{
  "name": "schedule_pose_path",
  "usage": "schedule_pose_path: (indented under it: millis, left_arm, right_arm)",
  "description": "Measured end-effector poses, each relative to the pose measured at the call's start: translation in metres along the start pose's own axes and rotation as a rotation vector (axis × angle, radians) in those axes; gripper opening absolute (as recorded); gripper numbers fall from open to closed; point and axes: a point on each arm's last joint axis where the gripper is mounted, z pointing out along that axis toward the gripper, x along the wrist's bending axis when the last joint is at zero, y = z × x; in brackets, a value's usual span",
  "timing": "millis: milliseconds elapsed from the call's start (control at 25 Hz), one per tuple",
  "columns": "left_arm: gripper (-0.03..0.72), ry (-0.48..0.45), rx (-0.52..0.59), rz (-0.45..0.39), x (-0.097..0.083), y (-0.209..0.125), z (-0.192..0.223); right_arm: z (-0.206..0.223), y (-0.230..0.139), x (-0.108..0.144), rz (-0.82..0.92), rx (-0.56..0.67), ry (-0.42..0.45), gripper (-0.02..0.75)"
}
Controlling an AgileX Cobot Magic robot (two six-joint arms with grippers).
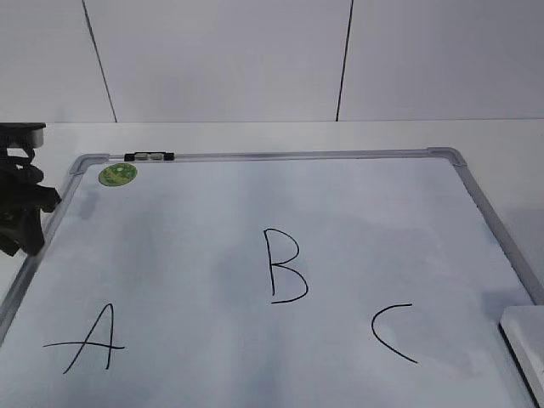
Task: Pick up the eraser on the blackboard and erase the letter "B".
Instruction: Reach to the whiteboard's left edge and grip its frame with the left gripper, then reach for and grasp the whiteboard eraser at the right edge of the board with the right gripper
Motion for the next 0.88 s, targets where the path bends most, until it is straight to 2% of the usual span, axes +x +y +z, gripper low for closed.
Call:
schedule_pose_path:
  millis: [640, 720, 880]
  left_arm:
    - [0.237, -0.001, 0.033, -0.002, 0.002, 0.001, 0.012]
    - [0.207, -0.001, 0.033, -0.002, 0.002, 0.001, 0.012]
    - [0.075, -0.001, 0.031, -0.005, 0.002, 0.002, 0.012]
  right_arm:
    - [0.0, 0.0, 0.0, 0.0, 0.002, 0.0, 0.586]
    - [0.0, 0.0, 0.0, 0.0, 0.002, 0.0, 0.586]
    - [0.0, 0.0, 0.0, 0.0, 0.002, 0.0, 0.586]
